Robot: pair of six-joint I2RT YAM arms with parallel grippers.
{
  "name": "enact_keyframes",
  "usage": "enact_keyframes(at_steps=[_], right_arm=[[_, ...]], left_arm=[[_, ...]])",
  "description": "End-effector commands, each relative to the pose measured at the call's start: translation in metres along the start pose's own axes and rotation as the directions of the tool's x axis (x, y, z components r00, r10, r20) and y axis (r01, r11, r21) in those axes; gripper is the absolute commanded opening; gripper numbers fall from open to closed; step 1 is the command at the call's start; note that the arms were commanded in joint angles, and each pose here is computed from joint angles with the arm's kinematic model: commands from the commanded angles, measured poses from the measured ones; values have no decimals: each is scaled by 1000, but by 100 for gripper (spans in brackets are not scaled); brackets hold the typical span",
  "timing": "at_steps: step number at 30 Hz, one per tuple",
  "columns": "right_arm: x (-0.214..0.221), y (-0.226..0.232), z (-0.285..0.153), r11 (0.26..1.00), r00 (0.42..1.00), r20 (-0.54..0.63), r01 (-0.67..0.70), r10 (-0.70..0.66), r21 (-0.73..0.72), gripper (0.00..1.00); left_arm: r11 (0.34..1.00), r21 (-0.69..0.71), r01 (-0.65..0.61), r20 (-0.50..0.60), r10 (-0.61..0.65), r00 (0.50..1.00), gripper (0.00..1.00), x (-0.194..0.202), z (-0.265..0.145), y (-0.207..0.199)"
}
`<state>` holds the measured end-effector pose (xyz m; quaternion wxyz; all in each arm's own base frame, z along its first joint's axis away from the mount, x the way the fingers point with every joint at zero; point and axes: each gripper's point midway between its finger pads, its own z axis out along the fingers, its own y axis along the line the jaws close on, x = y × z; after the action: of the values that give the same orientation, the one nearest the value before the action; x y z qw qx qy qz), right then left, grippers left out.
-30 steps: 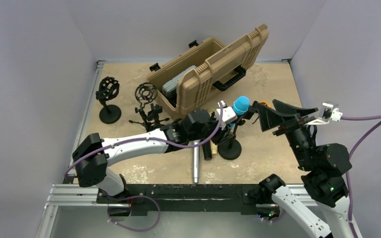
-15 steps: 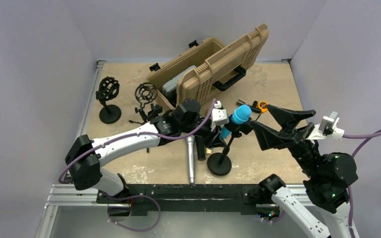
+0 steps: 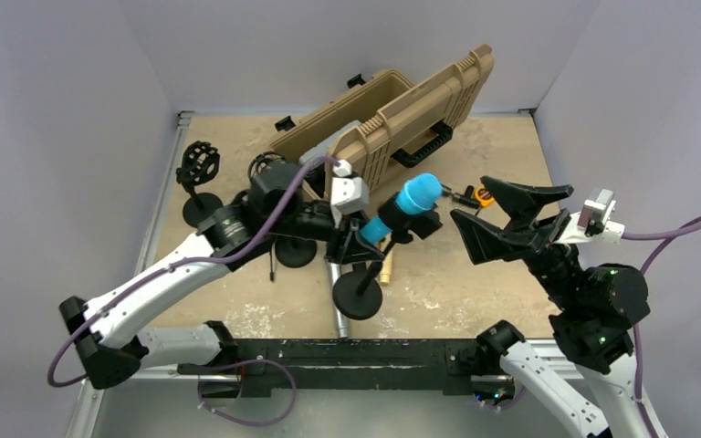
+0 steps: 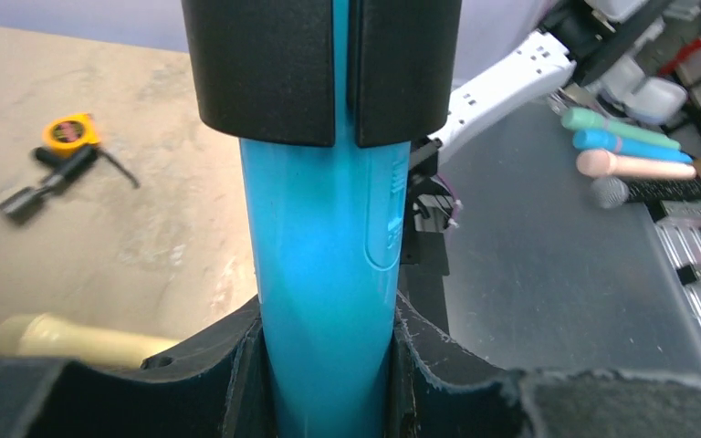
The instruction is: Remove the microphone from the stand
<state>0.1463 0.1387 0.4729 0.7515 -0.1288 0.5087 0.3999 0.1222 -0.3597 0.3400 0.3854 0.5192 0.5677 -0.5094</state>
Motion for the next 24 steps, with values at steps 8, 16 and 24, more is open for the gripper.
enact_keyframes(at_steps=[8, 16, 24], right_arm=[[-53, 0, 30, 1000, 979, 203, -6, 5, 6, 91], [9, 1, 52, 994, 997, 78, 8, 0, -109, 90], [75, 24, 51, 940, 997, -68, 13, -39, -340, 87]], left_arm=[[944, -327, -31, 98, 66, 993, 0, 1, -98, 19], [838, -544, 44, 123, 28, 992, 0, 32, -129, 53], [799, -590, 117, 224, 23, 974, 0, 54, -132, 63]])
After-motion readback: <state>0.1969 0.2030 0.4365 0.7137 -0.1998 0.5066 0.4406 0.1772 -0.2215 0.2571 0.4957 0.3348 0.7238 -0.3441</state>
